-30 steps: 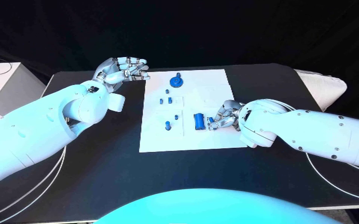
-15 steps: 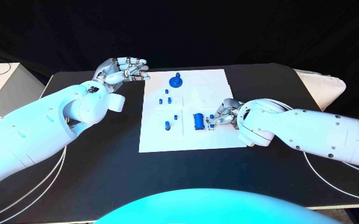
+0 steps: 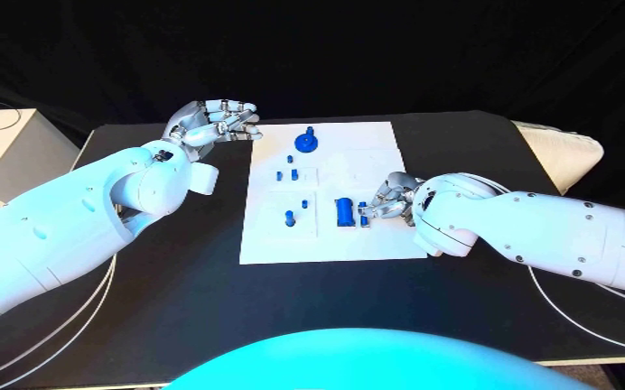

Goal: Assemble the parts on the task board

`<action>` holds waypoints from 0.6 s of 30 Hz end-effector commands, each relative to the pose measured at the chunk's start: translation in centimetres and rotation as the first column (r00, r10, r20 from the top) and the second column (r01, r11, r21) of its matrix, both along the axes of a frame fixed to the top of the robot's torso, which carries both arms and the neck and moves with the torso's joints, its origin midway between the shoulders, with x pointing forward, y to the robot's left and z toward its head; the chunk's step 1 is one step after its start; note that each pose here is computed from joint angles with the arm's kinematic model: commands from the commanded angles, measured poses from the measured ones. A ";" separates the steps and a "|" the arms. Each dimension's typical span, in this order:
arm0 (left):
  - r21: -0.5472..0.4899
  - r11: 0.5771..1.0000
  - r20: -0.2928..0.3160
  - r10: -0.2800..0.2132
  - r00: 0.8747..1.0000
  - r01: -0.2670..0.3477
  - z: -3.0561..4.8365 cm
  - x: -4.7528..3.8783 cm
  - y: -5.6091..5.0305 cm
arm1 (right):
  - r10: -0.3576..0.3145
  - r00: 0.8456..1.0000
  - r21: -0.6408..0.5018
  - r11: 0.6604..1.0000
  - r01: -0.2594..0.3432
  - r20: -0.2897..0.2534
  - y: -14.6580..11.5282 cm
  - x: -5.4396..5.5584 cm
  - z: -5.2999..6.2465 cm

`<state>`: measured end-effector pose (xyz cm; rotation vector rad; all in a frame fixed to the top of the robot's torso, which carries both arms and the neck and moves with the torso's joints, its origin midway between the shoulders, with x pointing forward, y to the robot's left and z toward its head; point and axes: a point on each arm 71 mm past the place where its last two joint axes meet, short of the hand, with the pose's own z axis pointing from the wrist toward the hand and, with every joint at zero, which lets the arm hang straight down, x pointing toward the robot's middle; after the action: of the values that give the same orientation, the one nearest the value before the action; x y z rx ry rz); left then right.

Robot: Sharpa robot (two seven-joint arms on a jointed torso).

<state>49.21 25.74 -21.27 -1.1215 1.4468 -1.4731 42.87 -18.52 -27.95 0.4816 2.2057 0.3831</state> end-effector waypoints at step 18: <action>-0.005 1.000 0.007 -0.015 1.000 0.015 0.12 -0.02 -0.1 | -0.003 0.988 0.072 0.997 -0.008 0.156 -1.2 0.1 1.0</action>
<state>49.21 25.79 -21.26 -1.1215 1.4470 -1.4720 42.72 -19.92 -27.59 0.4952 2.1389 0.4135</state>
